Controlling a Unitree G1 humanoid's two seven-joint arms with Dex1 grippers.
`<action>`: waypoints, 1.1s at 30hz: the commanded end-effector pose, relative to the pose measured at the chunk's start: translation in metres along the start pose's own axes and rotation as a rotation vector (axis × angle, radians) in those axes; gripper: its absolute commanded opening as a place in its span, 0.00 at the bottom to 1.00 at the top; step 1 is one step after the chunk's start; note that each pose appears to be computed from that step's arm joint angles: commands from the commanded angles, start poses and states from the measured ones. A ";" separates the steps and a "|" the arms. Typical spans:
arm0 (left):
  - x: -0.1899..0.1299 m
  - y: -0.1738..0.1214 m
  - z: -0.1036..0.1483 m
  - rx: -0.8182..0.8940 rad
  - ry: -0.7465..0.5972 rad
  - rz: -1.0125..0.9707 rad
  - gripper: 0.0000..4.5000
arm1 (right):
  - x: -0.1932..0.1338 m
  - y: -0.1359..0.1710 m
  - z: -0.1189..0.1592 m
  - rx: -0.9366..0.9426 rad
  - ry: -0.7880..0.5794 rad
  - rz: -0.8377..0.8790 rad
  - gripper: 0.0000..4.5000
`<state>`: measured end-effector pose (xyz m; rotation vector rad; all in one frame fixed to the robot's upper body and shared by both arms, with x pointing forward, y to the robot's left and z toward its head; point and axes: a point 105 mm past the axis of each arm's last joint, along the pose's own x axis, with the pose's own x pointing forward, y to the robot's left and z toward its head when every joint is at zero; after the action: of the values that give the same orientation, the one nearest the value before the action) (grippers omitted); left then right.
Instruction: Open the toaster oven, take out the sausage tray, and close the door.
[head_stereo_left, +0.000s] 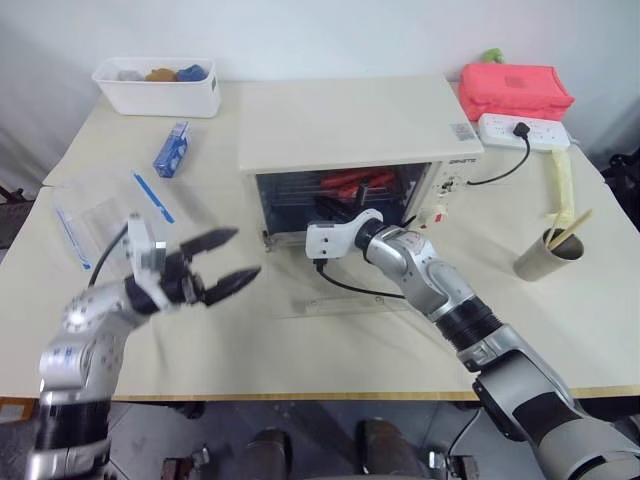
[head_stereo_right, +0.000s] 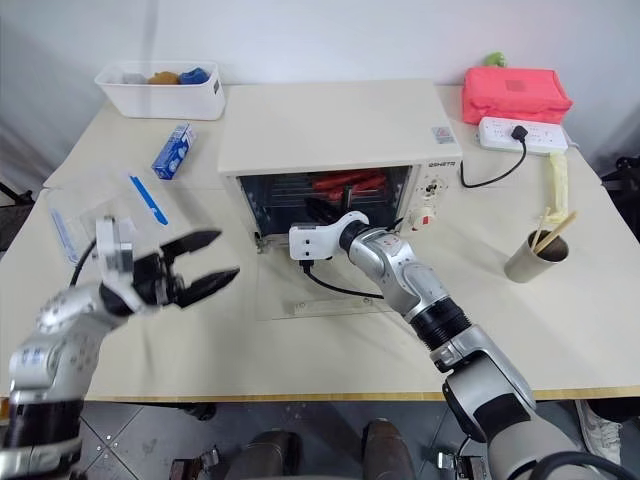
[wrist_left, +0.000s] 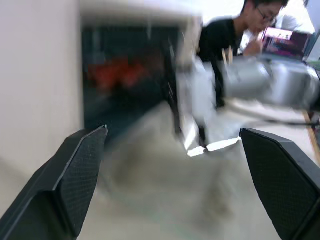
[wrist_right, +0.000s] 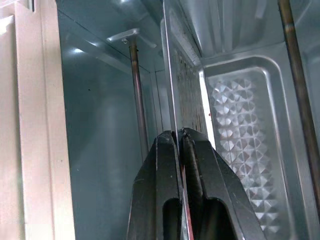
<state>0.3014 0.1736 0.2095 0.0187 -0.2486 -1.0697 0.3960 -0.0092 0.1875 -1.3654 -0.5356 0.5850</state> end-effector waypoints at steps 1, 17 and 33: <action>0.010 0.010 0.006 -0.016 -0.036 -0.013 1.00 | -0.001 -0.033 0.019 -0.008 -0.081 -0.098 0.00; 0.027 0.027 0.011 -0.030 -0.034 -0.054 1.00 | -0.028 -0.030 0.040 0.007 -0.181 0.000 0.00; 0.032 0.031 -0.003 -0.095 0.037 -0.086 1.00 | -0.106 -0.024 0.037 -0.009 -0.172 0.018 0.00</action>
<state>0.3407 0.1562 0.2139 -0.0497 -0.1694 -1.1840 0.3117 -0.0549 0.1840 -1.3346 -0.5179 0.7680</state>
